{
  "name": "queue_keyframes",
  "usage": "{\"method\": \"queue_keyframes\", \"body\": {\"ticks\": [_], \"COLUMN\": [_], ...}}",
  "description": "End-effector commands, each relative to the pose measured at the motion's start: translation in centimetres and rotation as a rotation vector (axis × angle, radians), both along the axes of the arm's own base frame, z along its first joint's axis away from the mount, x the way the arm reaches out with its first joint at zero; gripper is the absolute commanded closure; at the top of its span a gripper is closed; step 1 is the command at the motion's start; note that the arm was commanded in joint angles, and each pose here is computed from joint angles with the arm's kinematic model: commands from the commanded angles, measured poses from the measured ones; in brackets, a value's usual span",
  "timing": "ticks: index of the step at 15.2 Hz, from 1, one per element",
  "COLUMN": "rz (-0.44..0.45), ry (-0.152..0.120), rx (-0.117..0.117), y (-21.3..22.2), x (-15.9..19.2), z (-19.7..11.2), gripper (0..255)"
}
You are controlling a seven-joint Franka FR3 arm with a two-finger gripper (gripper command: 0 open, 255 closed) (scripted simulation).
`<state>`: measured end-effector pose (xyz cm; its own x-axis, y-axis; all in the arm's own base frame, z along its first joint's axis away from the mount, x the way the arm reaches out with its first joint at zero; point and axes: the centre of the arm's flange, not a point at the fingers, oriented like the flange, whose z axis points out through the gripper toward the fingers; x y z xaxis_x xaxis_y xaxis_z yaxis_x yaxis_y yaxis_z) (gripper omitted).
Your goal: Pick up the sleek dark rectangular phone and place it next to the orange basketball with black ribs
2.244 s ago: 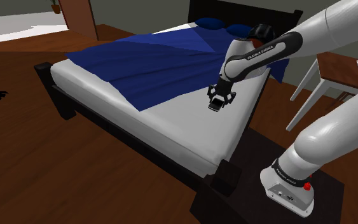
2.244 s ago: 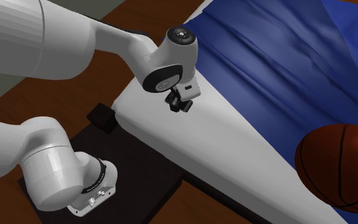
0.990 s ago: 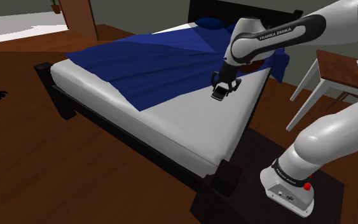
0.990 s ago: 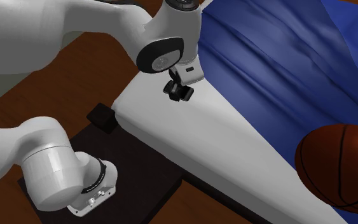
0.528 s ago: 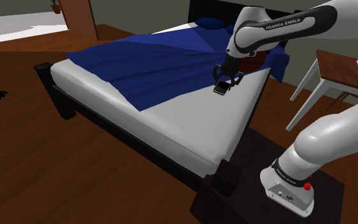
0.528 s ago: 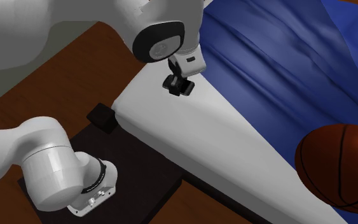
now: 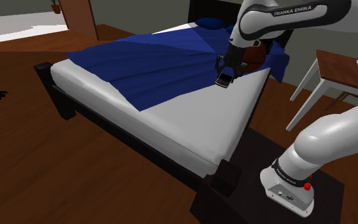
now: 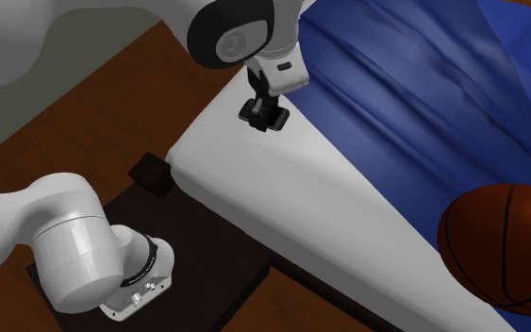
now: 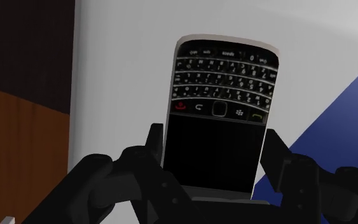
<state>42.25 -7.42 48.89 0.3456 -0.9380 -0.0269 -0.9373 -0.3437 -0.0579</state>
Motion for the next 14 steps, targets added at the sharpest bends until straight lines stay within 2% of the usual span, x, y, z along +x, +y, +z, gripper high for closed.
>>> {"method": "queue_keyframes", "body": {"ticks": [1, 14], "rz": [0.0, 0.0], "ry": [0.0, 0.0], "rx": [0.0, 0.0], "y": [0.1, 0.1], "x": [0.1, 0.1], "z": [1.1, 7.9], "gripper": [255, 255]}}
